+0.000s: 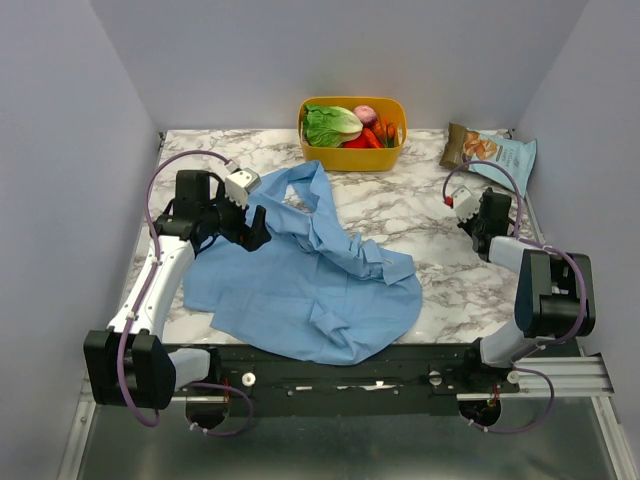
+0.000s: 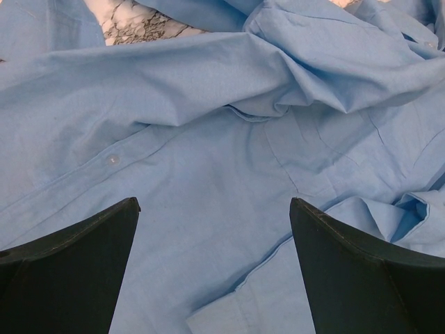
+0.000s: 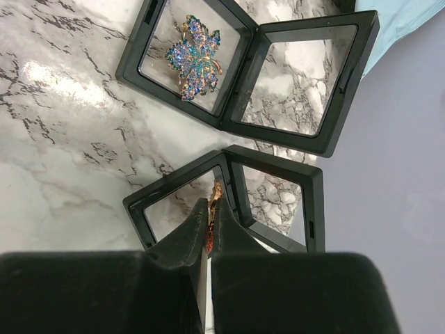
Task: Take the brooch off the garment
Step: Place the brooch in the brooch box.
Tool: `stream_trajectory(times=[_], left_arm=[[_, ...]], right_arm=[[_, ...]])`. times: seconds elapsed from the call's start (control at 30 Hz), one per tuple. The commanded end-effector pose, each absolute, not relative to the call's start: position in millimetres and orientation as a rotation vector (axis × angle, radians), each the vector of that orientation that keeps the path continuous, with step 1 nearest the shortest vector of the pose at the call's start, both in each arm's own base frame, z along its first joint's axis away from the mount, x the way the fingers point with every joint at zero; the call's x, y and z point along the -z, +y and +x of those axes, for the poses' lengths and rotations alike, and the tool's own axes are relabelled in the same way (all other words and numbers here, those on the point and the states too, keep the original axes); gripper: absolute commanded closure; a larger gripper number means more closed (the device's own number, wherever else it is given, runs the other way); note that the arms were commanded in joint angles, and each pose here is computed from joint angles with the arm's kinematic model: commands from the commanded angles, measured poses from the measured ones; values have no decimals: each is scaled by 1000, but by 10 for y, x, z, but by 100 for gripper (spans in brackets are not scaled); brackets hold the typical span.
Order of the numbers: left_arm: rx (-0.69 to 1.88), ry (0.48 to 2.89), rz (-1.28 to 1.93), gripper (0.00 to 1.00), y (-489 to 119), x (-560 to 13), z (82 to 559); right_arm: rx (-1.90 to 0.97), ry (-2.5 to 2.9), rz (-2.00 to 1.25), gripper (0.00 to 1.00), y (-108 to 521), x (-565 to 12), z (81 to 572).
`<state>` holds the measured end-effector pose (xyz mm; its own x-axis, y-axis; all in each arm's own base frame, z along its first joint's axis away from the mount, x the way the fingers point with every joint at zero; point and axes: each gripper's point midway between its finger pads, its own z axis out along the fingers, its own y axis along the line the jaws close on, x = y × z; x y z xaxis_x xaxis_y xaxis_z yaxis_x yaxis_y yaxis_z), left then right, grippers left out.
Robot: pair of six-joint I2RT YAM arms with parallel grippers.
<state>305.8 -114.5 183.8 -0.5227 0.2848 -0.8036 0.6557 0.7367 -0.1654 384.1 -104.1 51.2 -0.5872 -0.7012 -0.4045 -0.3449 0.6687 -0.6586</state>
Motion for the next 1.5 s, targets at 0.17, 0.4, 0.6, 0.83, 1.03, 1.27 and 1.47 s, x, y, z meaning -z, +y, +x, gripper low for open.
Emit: stream_trajectory(times=[0.17, 0.4, 0.6, 0.83, 1.03, 1.27, 1.47], left_arm=[[608, 2089, 701, 1, -1163, -1899, 3035], [608, 2087, 699, 1, -1161, -1895, 3029], [613, 2087, 695, 1, -1162, -1895, 3031], [622, 2089, 693, 1, -1167, -1898, 3030], [627, 2087, 696, 1, -1168, -1901, 3025], [630, 2087, 690, 1, -1167, -1902, 3031], [629, 2086, 692, 1, -1163, -1900, 3025]], right_arm=[[732, 2175, -780, 99, -1093, -736, 3896], [753, 2152, -758, 100, -1137, -809, 3937], [775, 2149, -751, 99, -1192, -797, 3953], [785, 2135, -744, 100, -1230, -800, 3993], [782, 2149, -750, 99, -1248, -740, 3996], [766, 2173, -766, 99, -1250, -632, 3979], [754, 2176, -771, 89, -1236, -624, 3976]])
